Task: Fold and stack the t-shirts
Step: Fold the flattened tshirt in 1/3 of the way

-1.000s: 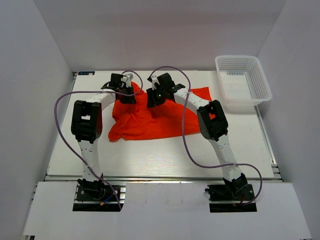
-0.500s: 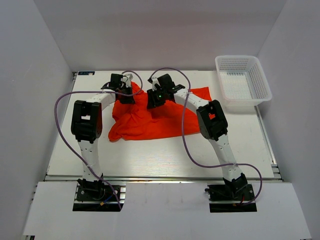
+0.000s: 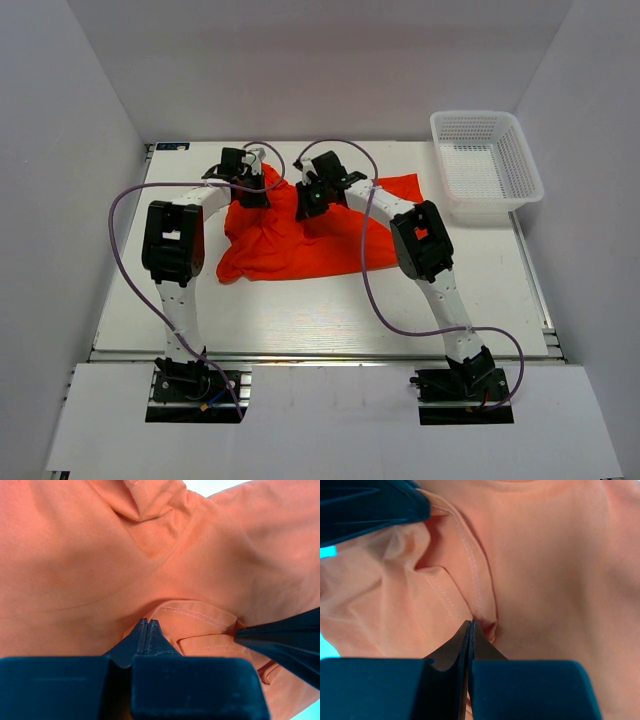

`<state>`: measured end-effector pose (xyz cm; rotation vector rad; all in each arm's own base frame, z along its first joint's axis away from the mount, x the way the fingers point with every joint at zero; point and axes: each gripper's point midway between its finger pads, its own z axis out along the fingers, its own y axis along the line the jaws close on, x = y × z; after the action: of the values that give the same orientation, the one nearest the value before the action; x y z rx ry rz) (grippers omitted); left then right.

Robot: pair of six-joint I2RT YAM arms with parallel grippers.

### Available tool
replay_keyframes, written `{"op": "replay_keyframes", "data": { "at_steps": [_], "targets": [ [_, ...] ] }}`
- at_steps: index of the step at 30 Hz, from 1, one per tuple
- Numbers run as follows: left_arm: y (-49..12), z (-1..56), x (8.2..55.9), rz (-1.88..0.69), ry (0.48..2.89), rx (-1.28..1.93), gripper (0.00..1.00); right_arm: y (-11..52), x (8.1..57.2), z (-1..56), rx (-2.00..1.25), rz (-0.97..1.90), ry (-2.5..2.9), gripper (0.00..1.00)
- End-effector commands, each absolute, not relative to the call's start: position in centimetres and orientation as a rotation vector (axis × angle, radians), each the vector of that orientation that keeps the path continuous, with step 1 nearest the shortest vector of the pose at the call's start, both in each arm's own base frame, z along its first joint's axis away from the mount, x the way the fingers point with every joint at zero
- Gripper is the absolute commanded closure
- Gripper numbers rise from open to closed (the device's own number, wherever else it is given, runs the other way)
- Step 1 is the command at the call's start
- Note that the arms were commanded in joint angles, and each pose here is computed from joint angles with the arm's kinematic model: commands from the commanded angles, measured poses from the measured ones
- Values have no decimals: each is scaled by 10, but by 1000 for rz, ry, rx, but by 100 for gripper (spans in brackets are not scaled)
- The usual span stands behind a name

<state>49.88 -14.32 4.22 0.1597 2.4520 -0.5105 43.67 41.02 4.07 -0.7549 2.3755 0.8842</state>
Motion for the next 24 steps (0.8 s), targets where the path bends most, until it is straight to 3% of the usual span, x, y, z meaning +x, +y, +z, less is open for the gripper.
{"op": "replay_keyframes", "data": {
  "at_steps": [1, 11, 22, 24],
  "targets": [
    [-148, 77, 501, -542, 2374, 178, 100, 407, 439, 42, -751, 852, 2376, 100],
    [-151, 125, 503, -553, 2265, 226, 100, 397, 457, 144, -712, 778, 2096, 100],
    [-177, 152, 524, -668, 2100, 454, 100, 372, 451, 148, -658, 702, 2096, 100],
    [-182, 129, 527, -702, 2152, 484, 100, 370, 450, 145, -646, 695, 2107, 100]
  ]
}}
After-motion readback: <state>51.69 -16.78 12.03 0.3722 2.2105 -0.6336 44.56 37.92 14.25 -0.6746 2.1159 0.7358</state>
